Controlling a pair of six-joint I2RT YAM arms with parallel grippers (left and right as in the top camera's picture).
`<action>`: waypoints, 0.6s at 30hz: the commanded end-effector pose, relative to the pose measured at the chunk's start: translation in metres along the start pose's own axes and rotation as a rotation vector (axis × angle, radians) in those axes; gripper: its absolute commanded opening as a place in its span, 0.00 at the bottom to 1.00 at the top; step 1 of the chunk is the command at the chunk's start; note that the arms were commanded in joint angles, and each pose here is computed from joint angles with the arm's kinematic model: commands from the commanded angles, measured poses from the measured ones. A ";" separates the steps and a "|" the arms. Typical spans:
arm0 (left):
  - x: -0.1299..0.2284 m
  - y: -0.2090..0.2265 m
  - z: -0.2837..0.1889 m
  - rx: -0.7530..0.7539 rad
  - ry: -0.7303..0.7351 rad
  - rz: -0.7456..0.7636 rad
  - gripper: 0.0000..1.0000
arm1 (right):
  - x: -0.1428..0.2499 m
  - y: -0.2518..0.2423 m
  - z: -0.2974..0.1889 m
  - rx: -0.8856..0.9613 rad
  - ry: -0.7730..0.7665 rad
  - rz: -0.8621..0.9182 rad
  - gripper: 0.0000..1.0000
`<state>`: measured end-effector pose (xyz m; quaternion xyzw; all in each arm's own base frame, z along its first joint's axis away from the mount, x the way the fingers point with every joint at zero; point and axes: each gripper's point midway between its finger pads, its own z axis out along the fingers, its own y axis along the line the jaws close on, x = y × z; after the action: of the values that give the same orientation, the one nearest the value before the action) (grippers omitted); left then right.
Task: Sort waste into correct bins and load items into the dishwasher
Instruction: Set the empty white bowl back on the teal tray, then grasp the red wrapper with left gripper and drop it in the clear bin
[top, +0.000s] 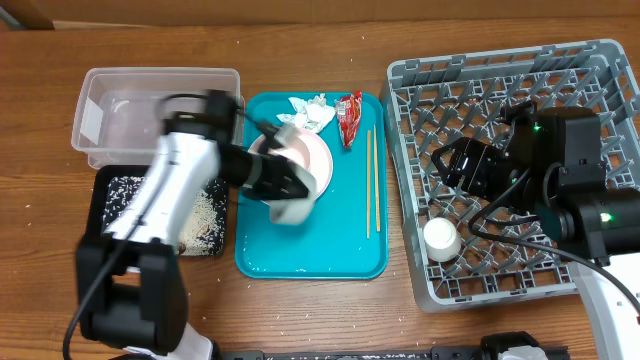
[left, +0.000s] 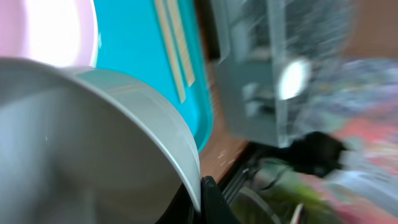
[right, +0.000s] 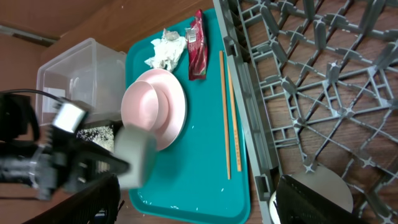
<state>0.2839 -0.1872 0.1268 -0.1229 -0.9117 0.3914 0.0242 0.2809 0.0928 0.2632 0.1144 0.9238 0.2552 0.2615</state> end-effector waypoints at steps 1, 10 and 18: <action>0.008 0.027 0.014 -0.351 0.017 -0.187 0.04 | -0.002 0.001 -0.003 -0.002 -0.007 -0.004 0.82; 0.030 0.043 0.021 -0.743 -0.002 -0.247 0.04 | -0.001 0.000 -0.003 0.002 -0.001 -0.002 0.82; 0.037 0.046 0.043 -0.807 -0.031 -0.217 0.45 | -0.002 0.000 -0.003 0.003 -0.006 -0.003 0.84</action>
<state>0.2456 -0.1802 0.0613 -0.0378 -0.9989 0.0143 0.0242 0.2782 0.0923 0.2609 0.1162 0.9260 0.2532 0.2547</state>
